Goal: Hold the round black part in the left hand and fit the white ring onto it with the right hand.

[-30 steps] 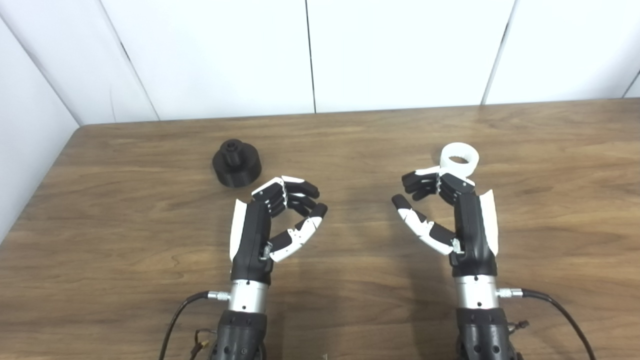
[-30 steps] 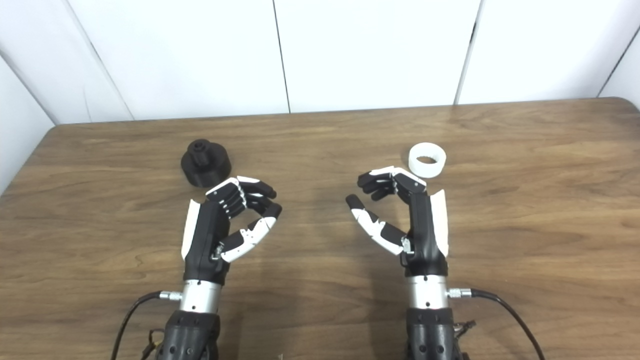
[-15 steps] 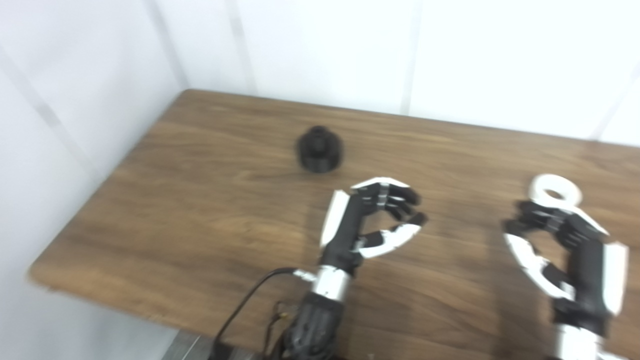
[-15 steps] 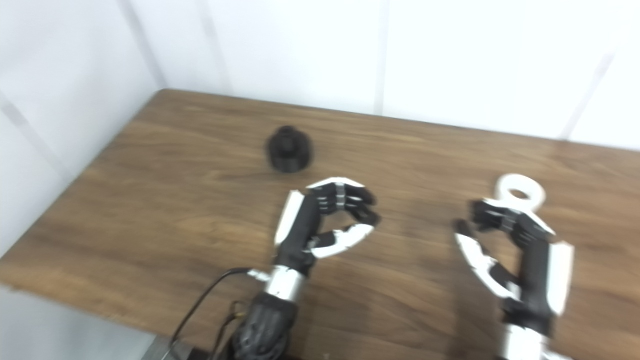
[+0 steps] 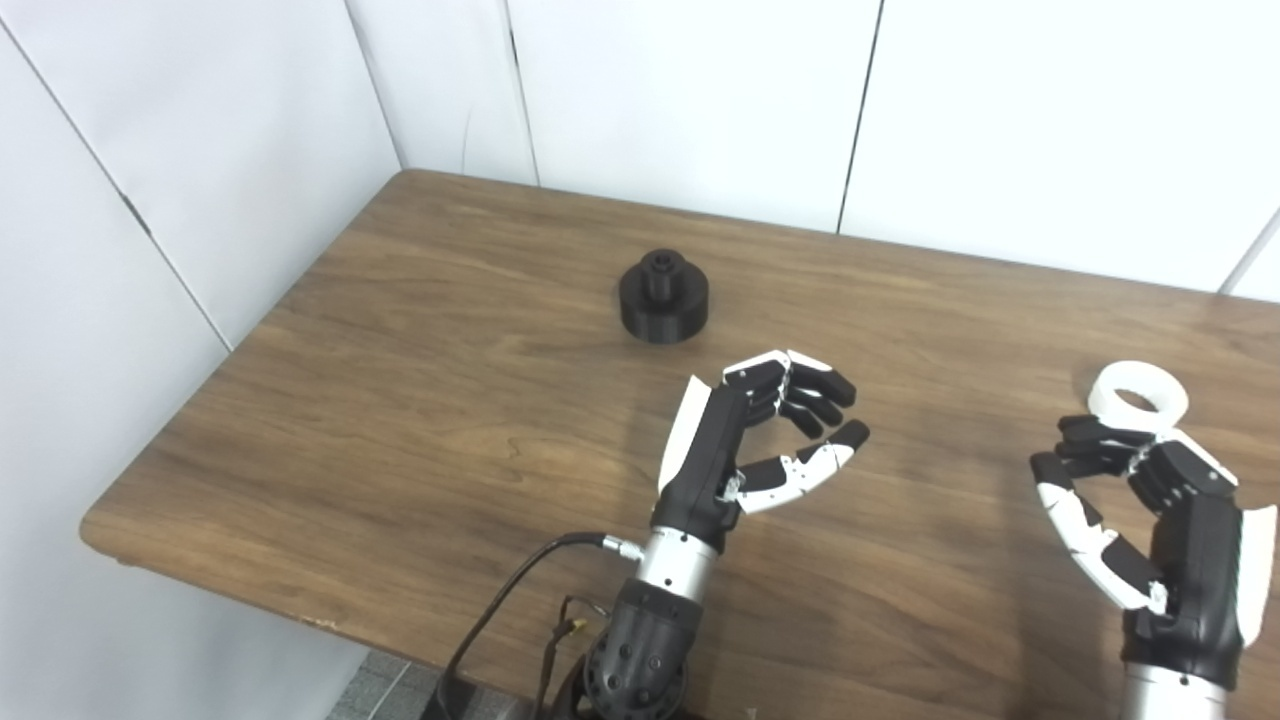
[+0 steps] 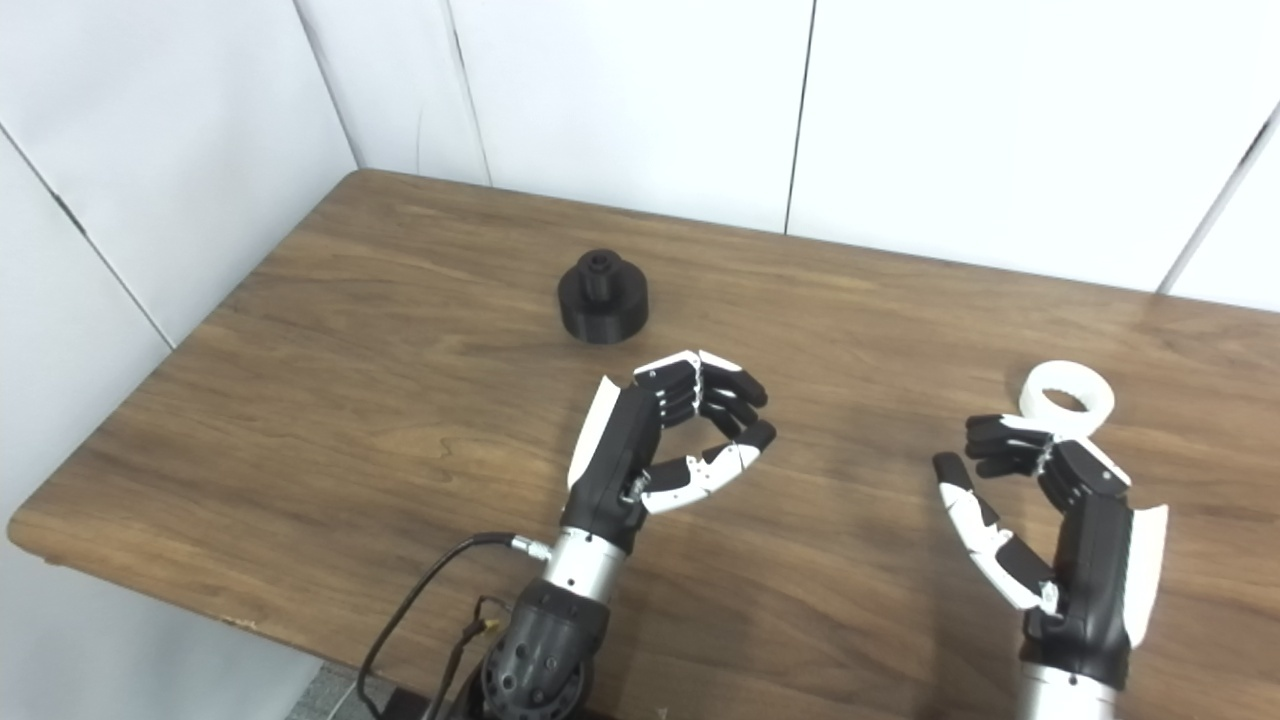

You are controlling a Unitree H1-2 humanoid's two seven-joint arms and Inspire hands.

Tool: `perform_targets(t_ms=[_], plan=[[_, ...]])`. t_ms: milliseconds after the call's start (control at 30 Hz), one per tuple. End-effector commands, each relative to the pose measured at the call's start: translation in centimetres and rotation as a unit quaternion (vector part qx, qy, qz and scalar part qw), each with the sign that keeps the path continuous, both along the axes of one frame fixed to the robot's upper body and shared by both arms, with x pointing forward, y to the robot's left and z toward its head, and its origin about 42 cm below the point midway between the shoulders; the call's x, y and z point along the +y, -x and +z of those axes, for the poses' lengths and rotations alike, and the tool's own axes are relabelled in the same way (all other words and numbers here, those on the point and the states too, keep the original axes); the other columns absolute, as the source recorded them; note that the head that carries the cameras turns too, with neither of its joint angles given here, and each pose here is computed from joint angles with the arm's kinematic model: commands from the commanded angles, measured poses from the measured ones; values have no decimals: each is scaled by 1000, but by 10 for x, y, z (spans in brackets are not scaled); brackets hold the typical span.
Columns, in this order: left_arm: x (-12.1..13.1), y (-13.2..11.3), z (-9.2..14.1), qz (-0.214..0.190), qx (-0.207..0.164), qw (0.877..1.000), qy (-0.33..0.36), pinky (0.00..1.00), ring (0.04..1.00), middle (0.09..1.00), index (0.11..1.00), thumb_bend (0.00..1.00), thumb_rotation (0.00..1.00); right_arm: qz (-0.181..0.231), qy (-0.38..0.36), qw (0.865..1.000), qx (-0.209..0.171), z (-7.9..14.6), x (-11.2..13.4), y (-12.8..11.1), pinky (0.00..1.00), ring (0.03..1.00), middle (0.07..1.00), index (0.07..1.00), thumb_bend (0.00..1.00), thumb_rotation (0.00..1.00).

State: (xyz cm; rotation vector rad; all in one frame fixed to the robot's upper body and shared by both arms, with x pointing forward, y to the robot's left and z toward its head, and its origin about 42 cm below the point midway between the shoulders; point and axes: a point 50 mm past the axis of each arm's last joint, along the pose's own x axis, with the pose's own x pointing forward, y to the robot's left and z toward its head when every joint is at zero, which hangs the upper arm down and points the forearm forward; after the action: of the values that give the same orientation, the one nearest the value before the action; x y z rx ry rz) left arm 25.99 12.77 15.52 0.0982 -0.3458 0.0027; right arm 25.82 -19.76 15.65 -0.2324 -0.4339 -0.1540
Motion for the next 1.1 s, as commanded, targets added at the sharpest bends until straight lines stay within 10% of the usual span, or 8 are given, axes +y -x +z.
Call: perform_targets(t_ms=[0, 967, 1067], plan=[[7, -5, 16, 18, -37, 999, -19, 460, 554, 590, 493, 500, 70, 1, 8, 1000, -15, -1, -6, 10, 437, 518, 580, 496, 498, 164], [96, -37, 65, 123, -27, 962, -242, 589, 718, 738, 499, 502, 76, 6, 9, 1000, -13, -1, -8, 9, 433, 509, 576, 496, 497, 162], [105, -46, 69, 136, -27, 955, -261, 629, 740, 764, 693, 591, 208, 8, 9, 1000, -14, -1, -9, 8, 433, 508, 576, 496, 497, 161]])
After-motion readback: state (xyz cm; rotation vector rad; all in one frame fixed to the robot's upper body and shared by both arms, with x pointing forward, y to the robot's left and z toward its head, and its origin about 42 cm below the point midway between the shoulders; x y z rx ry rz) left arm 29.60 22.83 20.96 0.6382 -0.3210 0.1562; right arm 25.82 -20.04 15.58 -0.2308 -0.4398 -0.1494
